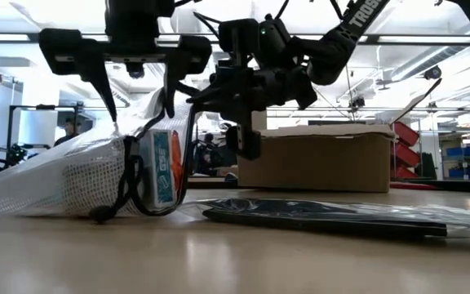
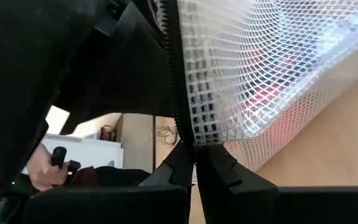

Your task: Unpack boxes

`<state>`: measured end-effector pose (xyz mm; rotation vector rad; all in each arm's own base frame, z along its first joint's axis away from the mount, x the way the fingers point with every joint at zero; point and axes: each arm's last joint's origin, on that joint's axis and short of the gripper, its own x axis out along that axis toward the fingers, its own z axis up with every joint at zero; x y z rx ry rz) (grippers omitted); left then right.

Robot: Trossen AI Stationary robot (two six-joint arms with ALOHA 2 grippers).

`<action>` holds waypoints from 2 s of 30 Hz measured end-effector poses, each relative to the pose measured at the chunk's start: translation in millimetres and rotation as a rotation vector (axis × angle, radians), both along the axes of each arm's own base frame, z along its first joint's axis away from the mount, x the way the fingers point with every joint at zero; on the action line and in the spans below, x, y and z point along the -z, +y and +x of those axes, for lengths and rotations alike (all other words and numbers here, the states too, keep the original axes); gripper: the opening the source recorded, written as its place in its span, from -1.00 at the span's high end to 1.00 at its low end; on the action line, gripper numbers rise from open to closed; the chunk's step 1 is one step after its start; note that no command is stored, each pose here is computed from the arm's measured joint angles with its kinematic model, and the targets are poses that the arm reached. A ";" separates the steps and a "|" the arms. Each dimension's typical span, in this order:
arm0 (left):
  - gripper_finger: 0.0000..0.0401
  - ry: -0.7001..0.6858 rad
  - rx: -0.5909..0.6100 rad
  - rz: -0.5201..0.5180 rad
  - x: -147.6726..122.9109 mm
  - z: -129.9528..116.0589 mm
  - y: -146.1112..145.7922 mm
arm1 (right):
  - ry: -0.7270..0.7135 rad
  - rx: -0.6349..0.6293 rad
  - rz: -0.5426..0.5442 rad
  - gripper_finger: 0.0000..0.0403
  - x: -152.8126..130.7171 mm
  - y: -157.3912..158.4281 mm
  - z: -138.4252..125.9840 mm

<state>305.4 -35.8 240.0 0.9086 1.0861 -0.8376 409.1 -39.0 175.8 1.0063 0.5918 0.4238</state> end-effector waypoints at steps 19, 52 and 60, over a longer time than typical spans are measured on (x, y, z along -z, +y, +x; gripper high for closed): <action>0.35 0.015 0.003 0.004 5.4 -2.2 0.3 | -0.026 -0.022 0.015 1.00 -9.7 0.1 5.0; 1.00 -0.097 -0.301 -0.099 -27.7 -13.9 1.9 | -0.071 -0.032 0.045 1.00 -36.3 -1.0 -1.7; 1.00 -0.163 -0.393 -0.156 -44.2 -21.6 2.7 | -0.101 -0.025 0.062 1.00 -56.3 -0.9 -7.8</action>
